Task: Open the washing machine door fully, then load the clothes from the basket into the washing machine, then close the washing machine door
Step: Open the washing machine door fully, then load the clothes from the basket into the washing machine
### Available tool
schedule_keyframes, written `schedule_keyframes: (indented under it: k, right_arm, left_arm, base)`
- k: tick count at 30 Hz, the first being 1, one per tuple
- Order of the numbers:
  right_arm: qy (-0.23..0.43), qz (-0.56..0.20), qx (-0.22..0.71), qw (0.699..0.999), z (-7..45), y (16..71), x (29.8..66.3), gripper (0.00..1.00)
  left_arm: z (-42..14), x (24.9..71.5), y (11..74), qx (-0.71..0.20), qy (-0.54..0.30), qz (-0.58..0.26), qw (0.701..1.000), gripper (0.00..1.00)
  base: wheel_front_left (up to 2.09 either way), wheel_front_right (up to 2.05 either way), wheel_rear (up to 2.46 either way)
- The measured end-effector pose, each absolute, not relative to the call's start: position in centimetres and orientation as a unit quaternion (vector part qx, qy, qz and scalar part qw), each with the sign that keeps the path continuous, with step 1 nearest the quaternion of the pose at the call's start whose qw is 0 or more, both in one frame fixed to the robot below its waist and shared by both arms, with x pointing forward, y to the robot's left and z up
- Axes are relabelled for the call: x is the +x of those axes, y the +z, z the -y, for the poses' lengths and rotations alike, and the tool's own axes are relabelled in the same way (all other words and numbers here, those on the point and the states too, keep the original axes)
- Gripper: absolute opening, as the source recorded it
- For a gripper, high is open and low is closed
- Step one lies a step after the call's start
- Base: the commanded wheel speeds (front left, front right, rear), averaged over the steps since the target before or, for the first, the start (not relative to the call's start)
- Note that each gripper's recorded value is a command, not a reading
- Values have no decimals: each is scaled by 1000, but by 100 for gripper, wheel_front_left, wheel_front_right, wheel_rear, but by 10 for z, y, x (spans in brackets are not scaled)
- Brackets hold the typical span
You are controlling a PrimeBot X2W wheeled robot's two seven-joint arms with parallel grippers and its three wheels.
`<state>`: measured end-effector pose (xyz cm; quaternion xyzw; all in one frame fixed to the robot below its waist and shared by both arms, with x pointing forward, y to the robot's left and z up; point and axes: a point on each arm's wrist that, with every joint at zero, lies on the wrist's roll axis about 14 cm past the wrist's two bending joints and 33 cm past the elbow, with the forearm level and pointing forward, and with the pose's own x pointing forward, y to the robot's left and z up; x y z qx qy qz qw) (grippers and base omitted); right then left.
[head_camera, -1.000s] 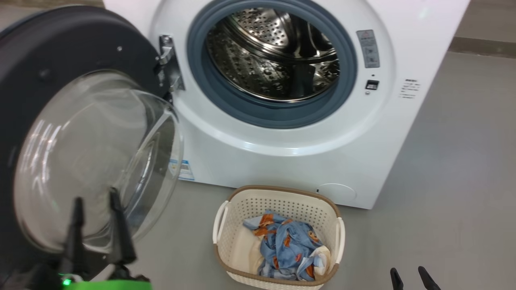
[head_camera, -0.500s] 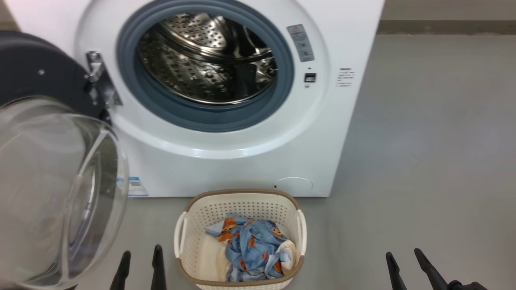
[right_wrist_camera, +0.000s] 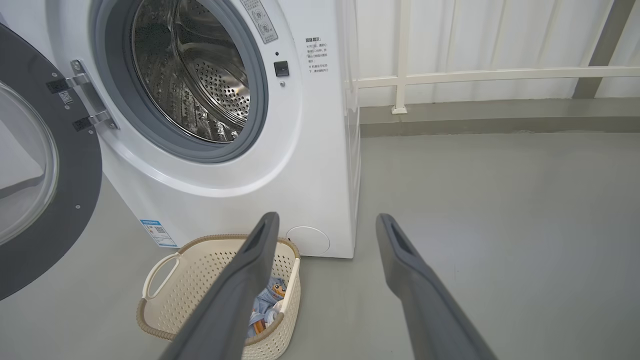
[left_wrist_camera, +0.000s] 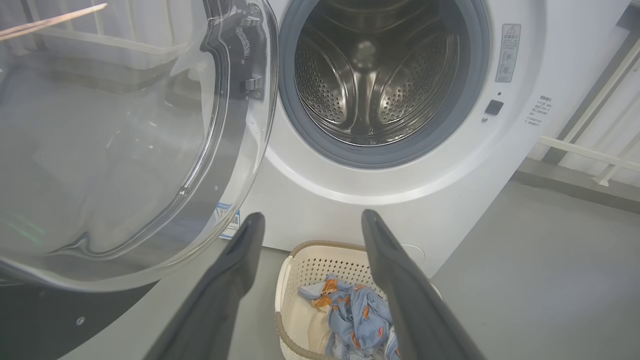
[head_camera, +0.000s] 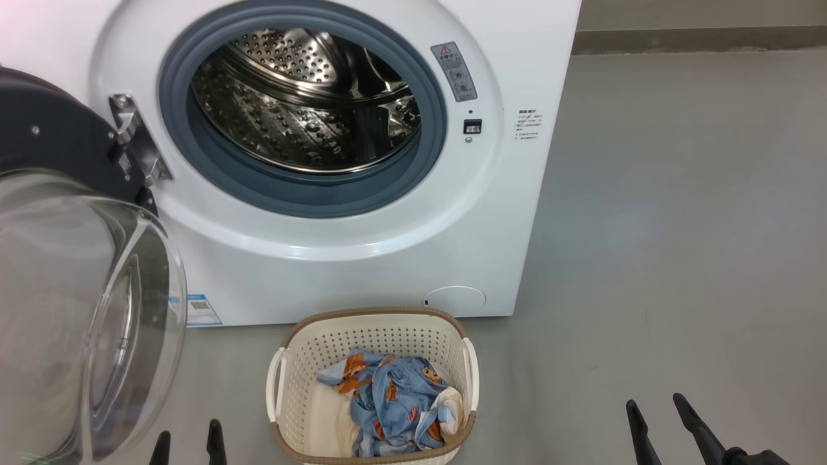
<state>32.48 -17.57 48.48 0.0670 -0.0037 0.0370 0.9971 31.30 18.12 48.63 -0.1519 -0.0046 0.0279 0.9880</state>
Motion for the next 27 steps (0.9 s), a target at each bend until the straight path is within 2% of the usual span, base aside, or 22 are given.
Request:
schedule_keyframes:
  k: [19,27]
  right_arm:
    - [61,-2,69,996,159,482,331,100]
    - [60,-3,71,996,159,482,330,100]
  left_arm:
    - [-194,303,473,-147,49,-9,988,100]
    - [-193,303,470,-147,47,-14,988,100]
  base:
    - [2,-2,0]
    - [85,-85,0]
